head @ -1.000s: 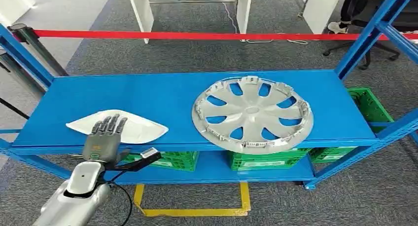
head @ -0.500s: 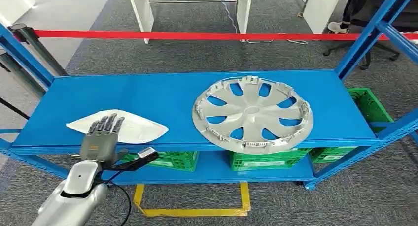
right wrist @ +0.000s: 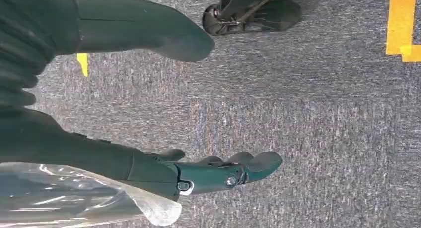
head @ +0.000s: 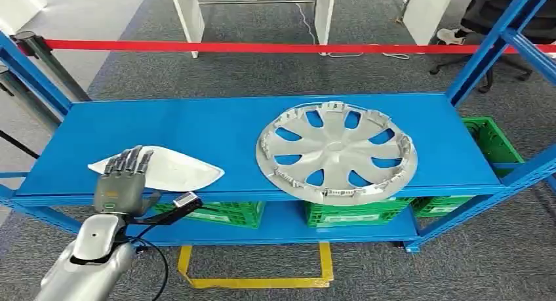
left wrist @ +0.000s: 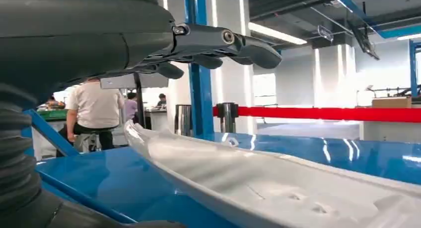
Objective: Take the parts from the cabinet and place them on the table.
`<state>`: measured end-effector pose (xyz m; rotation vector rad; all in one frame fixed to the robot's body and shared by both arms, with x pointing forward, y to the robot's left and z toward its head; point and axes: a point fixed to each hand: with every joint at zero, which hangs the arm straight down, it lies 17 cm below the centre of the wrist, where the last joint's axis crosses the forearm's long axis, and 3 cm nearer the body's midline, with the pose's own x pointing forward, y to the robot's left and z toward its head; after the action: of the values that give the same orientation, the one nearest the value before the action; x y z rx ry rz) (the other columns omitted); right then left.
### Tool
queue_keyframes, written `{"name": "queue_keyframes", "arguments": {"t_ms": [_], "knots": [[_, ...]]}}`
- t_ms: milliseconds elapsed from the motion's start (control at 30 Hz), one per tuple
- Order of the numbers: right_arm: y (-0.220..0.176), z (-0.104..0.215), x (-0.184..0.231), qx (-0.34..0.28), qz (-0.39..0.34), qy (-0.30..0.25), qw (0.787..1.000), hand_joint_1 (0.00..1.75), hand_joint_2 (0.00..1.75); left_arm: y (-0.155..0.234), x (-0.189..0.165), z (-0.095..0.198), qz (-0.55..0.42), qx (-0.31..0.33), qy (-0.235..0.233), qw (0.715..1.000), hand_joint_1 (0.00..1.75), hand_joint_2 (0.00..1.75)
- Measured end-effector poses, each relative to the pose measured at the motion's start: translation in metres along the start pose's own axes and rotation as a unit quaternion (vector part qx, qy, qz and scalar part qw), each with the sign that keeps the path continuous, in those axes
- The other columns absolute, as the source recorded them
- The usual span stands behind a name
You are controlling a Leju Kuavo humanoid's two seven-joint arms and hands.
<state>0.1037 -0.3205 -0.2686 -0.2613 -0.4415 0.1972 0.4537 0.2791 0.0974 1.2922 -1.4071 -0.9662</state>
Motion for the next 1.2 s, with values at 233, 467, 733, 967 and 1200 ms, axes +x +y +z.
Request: {"name": "queue_keyframes", "arguments": {"t_ms": [233, 467, 733, 967, 1200], "knots": [[0.001, 0.0, 0.0, 0.002, 0.005, -0.001, 1.0, 0.0, 1.75, 0.003, -0.001, -0.001, 0.0, 0.002, 0.001, 1.0, 0.0, 1.75], [0.002, 0.0, 0.001, 0.006, 0.011, -0.002, 1.0, 0.0, 1.75, 0.004, 0.0, -0.006, -0.019, 0.002, 0.0, 1.0, 0.0, 1.75], [0.002, -0.001, 0.002, 0.007, 0.016, -0.003, 1.0, 0.0, 1.75, 0.0, 0.007, -0.015, -0.018, -0.004, 0.002, 1.0, 0.0, 1.75], [0.002, -0.001, 0.005, 0.008, 0.018, -0.005, 1.0, 0.0, 1.75, -0.006, 0.014, -0.018, -0.017, -0.013, -0.001, 1.0, 0.0, 1.75], [0.003, -0.001, 0.006, 0.008, 0.02, -0.006, 1.0, 0.0, 1.75, -0.016, 0.016, -0.017, -0.022, -0.029, -0.002, 0.999, 0.89, 1.75]]}}
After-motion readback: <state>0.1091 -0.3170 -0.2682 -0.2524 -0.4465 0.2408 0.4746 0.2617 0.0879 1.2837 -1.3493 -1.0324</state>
